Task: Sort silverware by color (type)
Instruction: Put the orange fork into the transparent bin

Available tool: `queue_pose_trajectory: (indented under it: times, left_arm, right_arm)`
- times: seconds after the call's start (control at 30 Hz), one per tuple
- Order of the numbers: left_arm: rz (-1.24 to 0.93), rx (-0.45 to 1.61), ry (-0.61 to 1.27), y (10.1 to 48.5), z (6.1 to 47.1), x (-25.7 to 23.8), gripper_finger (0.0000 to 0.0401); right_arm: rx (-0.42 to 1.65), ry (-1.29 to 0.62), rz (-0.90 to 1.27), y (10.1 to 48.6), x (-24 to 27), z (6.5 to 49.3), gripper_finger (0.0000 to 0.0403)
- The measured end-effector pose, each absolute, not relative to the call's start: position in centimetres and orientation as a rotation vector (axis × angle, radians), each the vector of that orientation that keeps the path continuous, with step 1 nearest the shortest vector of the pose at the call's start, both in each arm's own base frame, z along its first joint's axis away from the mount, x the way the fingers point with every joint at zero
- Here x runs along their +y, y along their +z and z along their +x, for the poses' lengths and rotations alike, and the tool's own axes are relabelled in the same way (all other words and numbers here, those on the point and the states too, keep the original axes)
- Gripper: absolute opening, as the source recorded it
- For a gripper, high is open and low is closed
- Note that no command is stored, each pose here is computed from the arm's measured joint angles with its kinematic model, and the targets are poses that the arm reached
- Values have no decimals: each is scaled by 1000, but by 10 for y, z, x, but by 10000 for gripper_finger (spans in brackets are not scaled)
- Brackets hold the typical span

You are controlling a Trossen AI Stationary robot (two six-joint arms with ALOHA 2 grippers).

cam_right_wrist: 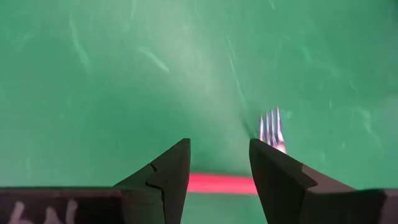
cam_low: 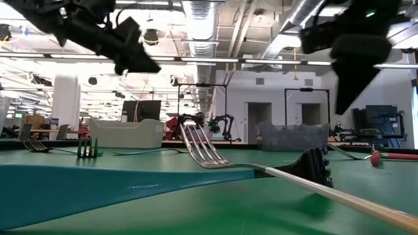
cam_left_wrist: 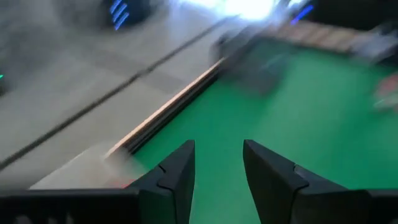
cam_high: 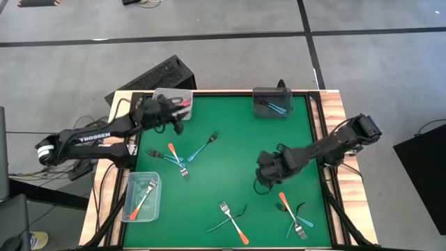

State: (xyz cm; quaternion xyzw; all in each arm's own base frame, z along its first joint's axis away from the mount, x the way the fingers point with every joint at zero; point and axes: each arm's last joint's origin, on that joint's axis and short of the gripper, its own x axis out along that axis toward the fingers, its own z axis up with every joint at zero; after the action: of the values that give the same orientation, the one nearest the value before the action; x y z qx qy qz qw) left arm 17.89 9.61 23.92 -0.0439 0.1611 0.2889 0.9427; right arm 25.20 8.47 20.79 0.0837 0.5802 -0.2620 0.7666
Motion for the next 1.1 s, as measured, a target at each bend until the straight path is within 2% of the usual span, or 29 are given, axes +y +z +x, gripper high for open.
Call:
queue_pose_trajectory:
  times: [0.17,0.4,0.6,0.8,0.93,1.1]
  left_arm:
    - [-46,130,407,230,196,73,119]
    - [-108,138,320,223,208,53,119]
    - [-137,117,331,225,208,51,119]
    - [-146,74,273,230,209,46,119]
    - [-131,60,222,232,211,34,119]
    - [-67,64,230,232,213,21,119]
  right_arm:
    - [1280,-690,202,209,102,232,191]
    - [1296,-864,201,214,112,204,191]
    - [1162,-754,382,215,107,183,191]
    - [1035,-672,673,195,97,159,191]
    - [1068,-618,806,180,101,153,191]
    - [1136,-603,840,178,110,150,191]
